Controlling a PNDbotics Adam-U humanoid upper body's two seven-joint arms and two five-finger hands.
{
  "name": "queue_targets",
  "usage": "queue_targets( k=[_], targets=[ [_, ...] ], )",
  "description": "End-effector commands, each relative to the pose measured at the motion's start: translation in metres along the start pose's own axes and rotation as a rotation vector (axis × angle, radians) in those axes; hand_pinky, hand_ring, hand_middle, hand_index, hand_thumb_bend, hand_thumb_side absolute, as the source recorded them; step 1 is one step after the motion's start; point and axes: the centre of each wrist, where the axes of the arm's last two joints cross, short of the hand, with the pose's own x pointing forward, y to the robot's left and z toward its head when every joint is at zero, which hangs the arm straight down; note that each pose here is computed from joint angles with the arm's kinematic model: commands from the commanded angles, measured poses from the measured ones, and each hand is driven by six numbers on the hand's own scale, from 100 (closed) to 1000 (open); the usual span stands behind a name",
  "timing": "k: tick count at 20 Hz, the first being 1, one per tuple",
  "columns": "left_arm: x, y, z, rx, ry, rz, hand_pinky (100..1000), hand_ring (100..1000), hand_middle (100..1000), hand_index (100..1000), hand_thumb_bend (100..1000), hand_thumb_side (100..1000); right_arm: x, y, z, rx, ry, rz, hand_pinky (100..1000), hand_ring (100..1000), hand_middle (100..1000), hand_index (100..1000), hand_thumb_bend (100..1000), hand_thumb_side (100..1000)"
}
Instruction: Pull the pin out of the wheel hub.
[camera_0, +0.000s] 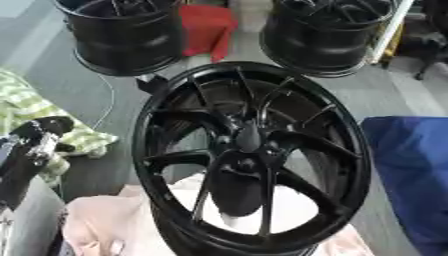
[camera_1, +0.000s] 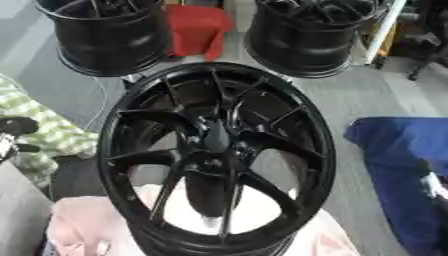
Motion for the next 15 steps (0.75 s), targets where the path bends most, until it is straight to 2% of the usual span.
queue_targets(
  k=[1,7,15],
  targets=[
    [0.005,0.0,-0.002,-0.006,-0.018,-0.005,672,840,715,750,100,534,0.012,0.018,0.0,0.004,-0.036,-0.045,516,596,670,820,546,447],
    [0.001,0.0,-0.002,0.004,0.001,-0.003,671,839,714,748,100,534,0.012,0.032,0.006,0.042,-0.016,-0.071,513,591,660,788,538,438],
    [-0.008,0.0,0.003,0.031,0.037,-0.013,673,840,715,749,100,540,0.007,0.033,0.01,0.073,0.02,-0.058,509,586,652,774,521,444]
  ],
)
